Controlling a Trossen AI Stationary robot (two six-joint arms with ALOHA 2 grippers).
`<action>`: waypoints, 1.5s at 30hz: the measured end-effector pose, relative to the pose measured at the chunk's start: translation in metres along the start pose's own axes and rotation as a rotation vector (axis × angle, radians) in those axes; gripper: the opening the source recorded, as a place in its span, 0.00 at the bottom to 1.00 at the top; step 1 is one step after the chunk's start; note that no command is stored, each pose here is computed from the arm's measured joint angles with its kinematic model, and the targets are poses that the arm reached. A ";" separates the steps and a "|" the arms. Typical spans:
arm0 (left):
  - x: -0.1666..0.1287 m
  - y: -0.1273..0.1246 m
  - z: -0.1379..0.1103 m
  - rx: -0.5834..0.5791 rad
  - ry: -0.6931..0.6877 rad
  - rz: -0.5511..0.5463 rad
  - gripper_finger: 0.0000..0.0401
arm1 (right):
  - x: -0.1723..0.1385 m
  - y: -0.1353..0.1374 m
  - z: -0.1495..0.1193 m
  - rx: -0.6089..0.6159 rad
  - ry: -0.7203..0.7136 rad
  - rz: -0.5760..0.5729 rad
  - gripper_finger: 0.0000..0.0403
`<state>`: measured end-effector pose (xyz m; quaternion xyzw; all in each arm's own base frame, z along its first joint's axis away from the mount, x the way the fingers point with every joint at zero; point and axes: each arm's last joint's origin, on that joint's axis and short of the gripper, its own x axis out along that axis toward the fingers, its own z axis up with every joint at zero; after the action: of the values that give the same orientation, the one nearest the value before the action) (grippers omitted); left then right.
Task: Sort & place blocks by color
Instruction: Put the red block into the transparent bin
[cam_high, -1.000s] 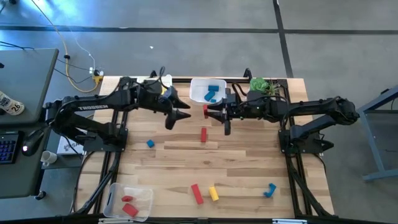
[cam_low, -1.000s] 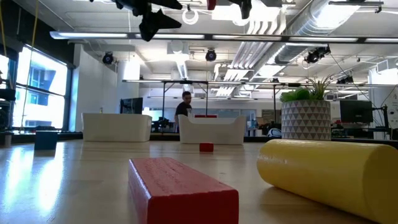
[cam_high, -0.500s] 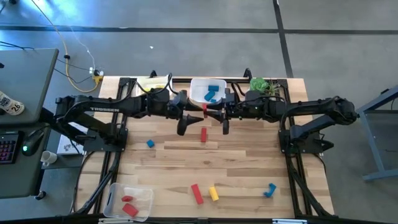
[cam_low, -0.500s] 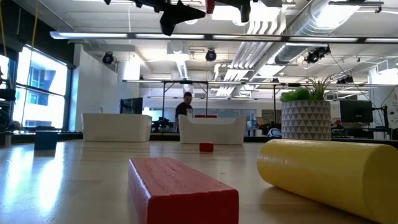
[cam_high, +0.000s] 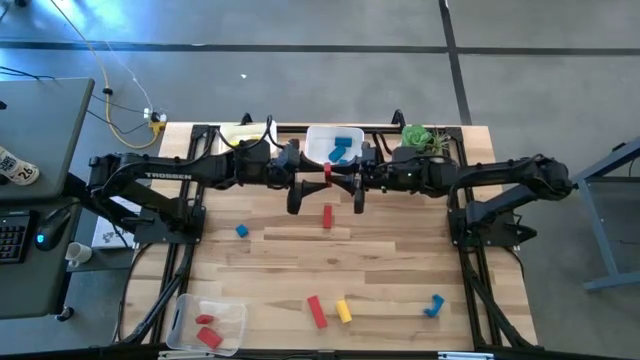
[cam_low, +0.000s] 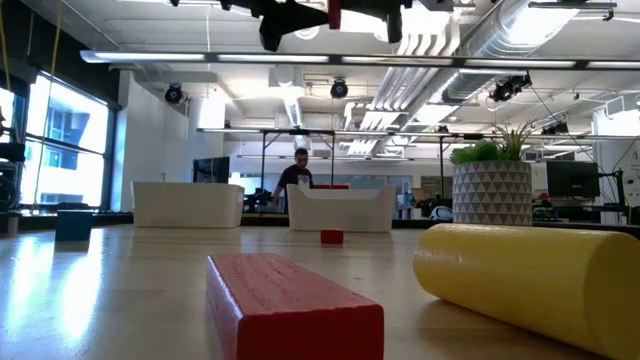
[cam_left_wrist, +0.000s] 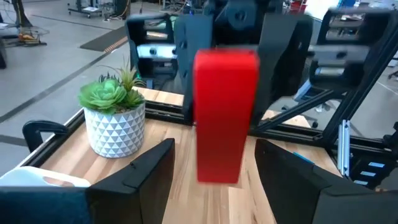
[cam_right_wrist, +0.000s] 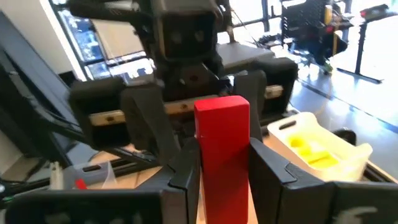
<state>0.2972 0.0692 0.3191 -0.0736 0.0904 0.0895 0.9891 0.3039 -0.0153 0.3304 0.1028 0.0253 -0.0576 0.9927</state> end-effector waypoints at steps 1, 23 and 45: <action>0.000 0.000 0.000 0.000 -0.003 0.000 0.53 | 0.002 0.000 -0.002 0.006 -0.001 -0.005 0.21; 0.000 0.002 -0.001 0.046 0.013 0.008 0.24 | 0.014 0.000 -0.005 0.018 -0.055 0.004 0.21; -0.014 -0.013 -0.024 0.023 0.287 0.019 0.19 | 0.013 0.000 -0.018 0.048 0.097 0.082 0.55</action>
<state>0.2821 0.0508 0.3003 -0.0733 0.2326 0.0865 0.9659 0.3165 -0.0126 0.3118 0.1299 0.0677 -0.0123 0.9891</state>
